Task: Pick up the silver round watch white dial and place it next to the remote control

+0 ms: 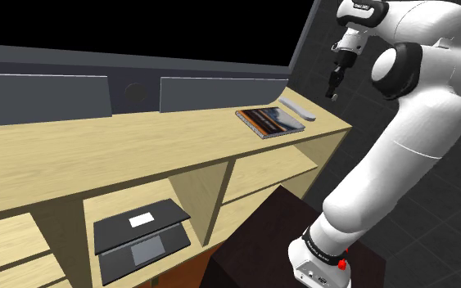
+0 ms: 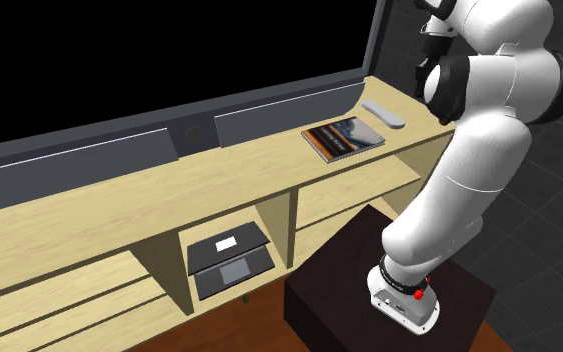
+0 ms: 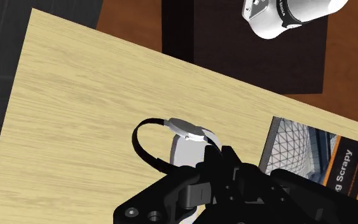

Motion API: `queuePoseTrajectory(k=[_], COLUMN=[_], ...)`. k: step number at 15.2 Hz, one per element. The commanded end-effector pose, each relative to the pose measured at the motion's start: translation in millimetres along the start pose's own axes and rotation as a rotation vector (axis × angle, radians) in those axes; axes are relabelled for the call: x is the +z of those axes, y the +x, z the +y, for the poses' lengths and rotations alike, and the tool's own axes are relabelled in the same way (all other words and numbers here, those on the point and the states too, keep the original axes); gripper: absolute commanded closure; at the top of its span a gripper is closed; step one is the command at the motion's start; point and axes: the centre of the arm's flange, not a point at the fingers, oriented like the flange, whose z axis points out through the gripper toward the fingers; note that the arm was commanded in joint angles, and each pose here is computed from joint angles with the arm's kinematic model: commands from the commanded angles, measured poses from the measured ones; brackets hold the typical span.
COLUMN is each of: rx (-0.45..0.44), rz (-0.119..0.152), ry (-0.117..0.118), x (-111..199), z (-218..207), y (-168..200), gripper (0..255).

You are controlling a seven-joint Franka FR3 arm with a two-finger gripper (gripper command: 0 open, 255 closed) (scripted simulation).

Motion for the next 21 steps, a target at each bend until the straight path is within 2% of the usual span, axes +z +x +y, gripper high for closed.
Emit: queuePoseTrajectory(k=[1,4,21], rx=[-0.003,-0.003,-0.003], rz=[-0.001,-0.001,-0.001], ry=[-0.001,-0.001,-0.001], x=[-4,-12,74], z=[25,60,83], y=[-7,-15,-4], gripper=[255,255,255])
